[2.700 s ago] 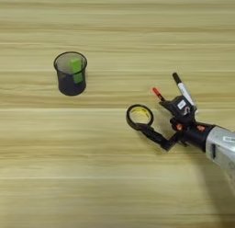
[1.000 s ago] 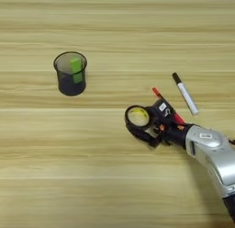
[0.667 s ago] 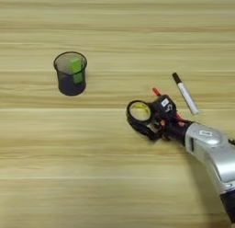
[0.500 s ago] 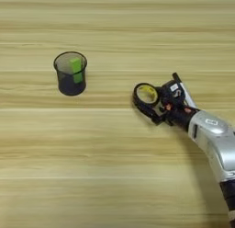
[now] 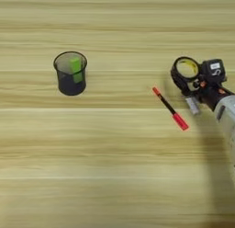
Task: Move the objects on the table
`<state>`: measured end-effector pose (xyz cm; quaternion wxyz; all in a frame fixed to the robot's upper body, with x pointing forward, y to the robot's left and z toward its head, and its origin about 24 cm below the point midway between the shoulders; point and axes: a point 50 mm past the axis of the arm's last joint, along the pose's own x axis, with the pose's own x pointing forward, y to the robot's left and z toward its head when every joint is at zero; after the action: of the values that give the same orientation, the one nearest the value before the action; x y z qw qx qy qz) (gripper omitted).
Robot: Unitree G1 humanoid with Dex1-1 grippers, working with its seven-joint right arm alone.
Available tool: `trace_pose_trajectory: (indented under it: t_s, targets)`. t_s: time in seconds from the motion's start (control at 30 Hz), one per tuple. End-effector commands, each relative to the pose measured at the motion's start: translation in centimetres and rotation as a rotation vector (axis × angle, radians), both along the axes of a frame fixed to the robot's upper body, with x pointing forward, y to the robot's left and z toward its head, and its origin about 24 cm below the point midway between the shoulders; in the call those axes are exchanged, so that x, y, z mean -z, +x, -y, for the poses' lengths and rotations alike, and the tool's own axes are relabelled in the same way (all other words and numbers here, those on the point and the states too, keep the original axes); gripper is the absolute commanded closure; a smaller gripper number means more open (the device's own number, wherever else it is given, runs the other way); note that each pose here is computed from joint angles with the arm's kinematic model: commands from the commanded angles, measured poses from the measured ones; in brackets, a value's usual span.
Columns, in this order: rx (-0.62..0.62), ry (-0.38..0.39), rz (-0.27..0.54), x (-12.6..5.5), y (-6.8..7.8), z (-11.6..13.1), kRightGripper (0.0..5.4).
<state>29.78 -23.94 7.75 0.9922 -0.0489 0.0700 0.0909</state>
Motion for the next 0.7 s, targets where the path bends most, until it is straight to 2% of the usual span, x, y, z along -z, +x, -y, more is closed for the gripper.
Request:
trace_pose_trajectory:
  t_s: [0.03,0.7]
  targets:
    - [0.104,-0.083,0.134,-4.0,1.3,2.3,1.37]
    - [0.25,-0.14,-0.045,-0.4,2.2,5.3,1.37]
